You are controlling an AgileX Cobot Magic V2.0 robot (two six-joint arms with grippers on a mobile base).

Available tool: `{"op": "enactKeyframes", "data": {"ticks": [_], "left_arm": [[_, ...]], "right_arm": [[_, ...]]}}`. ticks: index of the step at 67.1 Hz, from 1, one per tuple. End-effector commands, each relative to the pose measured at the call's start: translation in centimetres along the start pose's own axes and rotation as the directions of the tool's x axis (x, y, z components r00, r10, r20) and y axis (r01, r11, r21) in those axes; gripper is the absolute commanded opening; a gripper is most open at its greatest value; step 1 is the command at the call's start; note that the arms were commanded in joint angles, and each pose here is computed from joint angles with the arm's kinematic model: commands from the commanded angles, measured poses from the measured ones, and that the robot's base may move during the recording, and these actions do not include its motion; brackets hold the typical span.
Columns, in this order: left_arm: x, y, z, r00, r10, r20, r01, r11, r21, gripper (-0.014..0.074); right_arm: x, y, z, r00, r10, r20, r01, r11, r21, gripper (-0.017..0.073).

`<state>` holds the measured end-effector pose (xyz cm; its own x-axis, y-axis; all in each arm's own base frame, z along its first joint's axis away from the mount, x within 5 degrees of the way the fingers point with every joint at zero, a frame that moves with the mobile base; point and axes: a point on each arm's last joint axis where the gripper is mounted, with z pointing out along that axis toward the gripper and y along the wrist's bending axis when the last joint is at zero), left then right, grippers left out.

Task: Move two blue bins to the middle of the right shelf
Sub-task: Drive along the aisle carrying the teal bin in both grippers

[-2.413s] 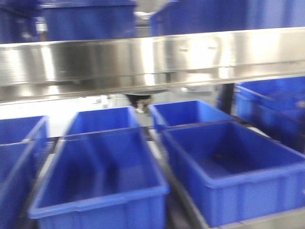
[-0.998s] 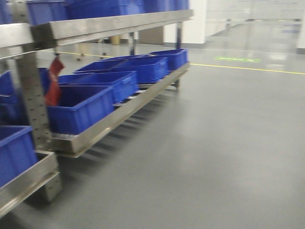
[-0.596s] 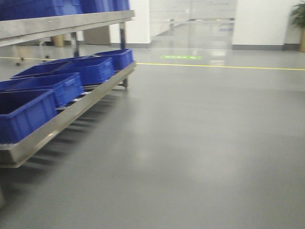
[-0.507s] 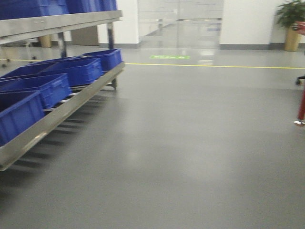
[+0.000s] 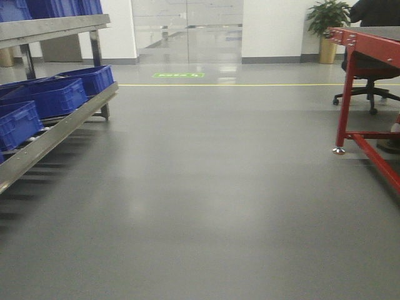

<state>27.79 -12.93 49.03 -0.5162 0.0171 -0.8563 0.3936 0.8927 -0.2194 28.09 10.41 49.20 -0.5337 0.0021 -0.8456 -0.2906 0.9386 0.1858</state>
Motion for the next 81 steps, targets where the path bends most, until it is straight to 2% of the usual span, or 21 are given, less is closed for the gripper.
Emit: {"op": "enactKeyframes", "data": {"ticks": [1, 81], "left_arm": [[-1.29, -0.77, -1.42, 0.993, -0.013, 0.121, 0.007, 0.998, 0.057, -0.0111], [-1.29, -0.77, -1.42, 0.993, -0.013, 0.121, 0.007, 0.998, 0.057, -0.0111]], "right_arm": [[-0.96, 0.03, -0.69, 0.996, -0.002, 0.092, 0.002, 1.0, -0.002, -0.0154], [-0.96, 0.03, -0.69, 0.996, -0.002, 0.092, 0.002, 1.0, -0.002, -0.0154]]}}
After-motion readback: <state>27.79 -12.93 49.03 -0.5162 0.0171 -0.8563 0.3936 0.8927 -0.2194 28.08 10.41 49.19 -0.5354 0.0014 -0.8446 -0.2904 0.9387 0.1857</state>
